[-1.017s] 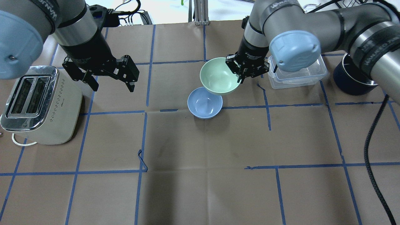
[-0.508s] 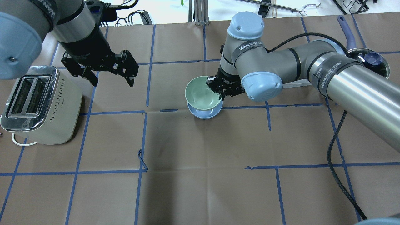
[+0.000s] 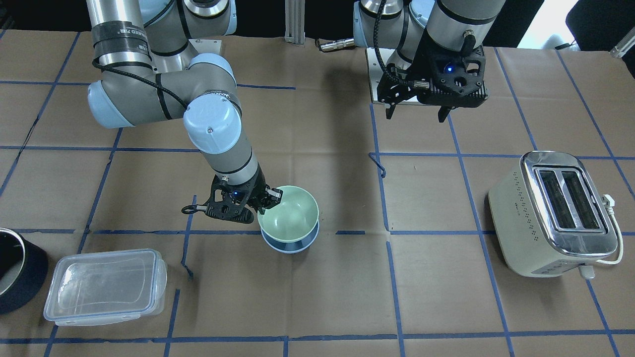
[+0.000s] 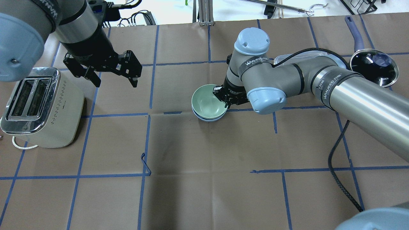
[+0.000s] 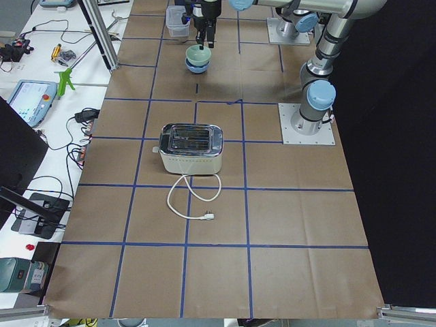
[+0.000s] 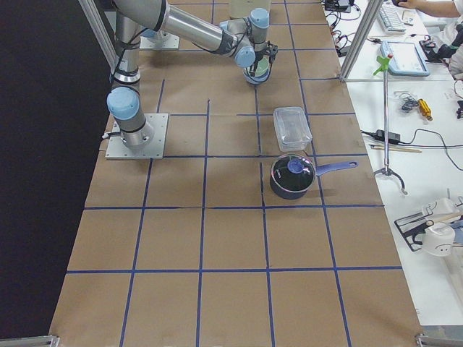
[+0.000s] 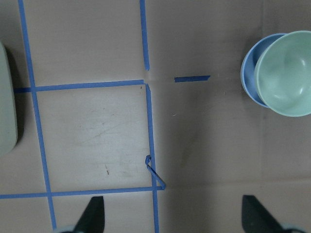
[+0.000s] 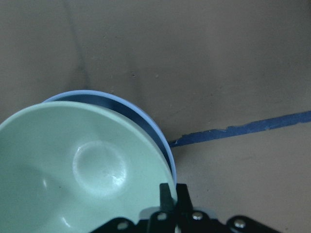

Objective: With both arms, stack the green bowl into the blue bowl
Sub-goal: 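Lower the green bowl into the blue bowl with the right gripper, then open the right gripper and lift it away from the stacked bowls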

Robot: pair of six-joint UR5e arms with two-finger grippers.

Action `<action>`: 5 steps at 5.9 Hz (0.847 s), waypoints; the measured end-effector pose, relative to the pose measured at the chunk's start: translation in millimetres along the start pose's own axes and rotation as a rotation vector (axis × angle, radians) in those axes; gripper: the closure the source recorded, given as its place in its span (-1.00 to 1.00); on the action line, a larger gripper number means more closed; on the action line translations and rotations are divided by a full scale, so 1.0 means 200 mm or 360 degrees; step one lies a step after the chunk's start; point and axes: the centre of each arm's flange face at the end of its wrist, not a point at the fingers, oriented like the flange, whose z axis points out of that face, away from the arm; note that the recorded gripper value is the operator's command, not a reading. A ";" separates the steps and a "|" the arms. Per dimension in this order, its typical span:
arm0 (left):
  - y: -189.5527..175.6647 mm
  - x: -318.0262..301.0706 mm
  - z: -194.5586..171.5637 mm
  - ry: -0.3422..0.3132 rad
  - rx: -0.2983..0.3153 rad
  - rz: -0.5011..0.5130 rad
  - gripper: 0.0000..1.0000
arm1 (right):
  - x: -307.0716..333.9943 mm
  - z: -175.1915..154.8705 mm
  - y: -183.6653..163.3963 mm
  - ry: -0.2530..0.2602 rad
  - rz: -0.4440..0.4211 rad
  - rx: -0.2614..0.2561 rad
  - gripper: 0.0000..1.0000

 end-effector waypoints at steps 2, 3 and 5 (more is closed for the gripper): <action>0.00 0.00 0.00 0.0000 0.0000 0.0000 -0.97 | -0.02 -0.04 -0.04 -0.0013 0.0000 0.0031 -1.00; 0.00 0.00 0.00 0.0000 0.0000 0.0000 -0.97 | -0.05 -0.14 -0.09 -0.0017 0.0005 0.0048 -1.00; 0.00 0.00 0.00 0.0000 0.0000 0.0000 -0.97 | -0.03 -0.51 -0.19 0.0019 0.0033 -0.0011 -1.00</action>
